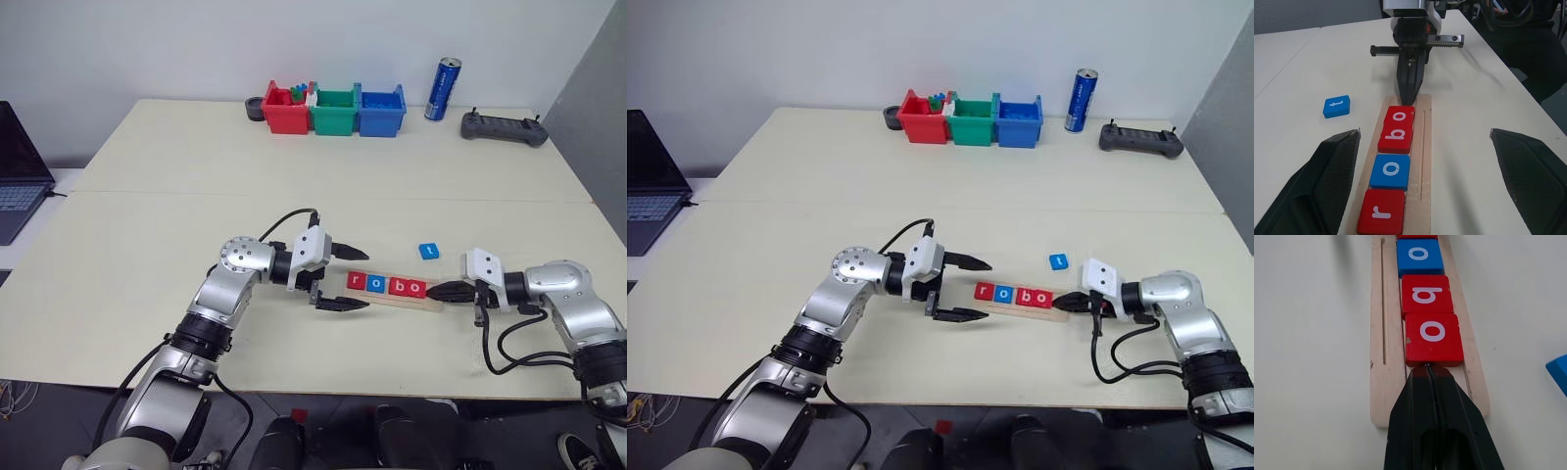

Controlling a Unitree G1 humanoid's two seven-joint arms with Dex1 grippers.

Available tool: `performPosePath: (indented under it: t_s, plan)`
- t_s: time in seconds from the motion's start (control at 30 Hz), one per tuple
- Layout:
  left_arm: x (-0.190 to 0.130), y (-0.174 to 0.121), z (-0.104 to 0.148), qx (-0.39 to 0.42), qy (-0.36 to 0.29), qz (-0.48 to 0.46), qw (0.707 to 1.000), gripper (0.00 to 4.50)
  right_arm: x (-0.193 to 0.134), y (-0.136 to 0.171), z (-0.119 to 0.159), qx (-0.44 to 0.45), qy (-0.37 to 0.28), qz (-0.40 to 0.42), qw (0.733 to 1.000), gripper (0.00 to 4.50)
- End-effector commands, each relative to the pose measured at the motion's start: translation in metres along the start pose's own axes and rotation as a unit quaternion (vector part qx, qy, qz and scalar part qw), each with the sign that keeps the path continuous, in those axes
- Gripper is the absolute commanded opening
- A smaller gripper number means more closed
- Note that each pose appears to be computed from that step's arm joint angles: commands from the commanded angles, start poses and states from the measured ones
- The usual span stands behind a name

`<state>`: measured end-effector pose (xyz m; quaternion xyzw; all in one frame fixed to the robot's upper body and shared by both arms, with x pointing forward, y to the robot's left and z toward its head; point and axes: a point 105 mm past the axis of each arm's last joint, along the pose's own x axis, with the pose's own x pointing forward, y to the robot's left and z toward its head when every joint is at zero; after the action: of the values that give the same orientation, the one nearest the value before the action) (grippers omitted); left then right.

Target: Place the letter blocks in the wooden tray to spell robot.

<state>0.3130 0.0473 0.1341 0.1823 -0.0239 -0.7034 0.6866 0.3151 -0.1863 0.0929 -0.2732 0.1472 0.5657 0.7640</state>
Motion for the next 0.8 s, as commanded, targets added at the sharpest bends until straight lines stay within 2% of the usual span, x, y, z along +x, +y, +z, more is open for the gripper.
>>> performPosePath:
  t_s: [0.03, 0.27, 0.47, 0.57, 0.7, 0.8]
  plan:
    - [-0.004, 0.004, 0.011, 0.023, -0.009, 0.007, 1.000, 4.50, -0.001, -0.004, 0.009, -0.013, -0.011, -0.006, 1.000, 0.03]
    - [-0.003, 0.004, 0.011, 0.023, -0.009, 0.006, 1.000, 4.50, 0.000, -0.007, 0.015, -0.010, -0.022, -0.011, 1.000, 0.03]
    - [-0.002, 0.004, 0.011, 0.022, -0.009, 0.005, 1.000, 4.50, -0.020, -0.013, 0.023, 0.004, -0.024, -0.010, 1.000, 0.03]
    - [-0.002, 0.004, 0.011, 0.022, -0.011, 0.004, 1.000, 4.50, -0.028, -0.019, 0.031, 0.011, -0.032, -0.020, 0.999, 0.58]
    - [0.000, 0.004, 0.011, 0.022, -0.013, 0.005, 1.000, 4.50, -0.031, -0.035, 0.042, 0.045, -0.068, -0.078, 0.994, 1.98]
    - [0.000, 0.004, 0.011, 0.023, -0.013, 0.004, 1.000, 4.50, -0.028, -0.049, 0.047, 0.075, -0.091, -0.156, 0.981, 3.04]
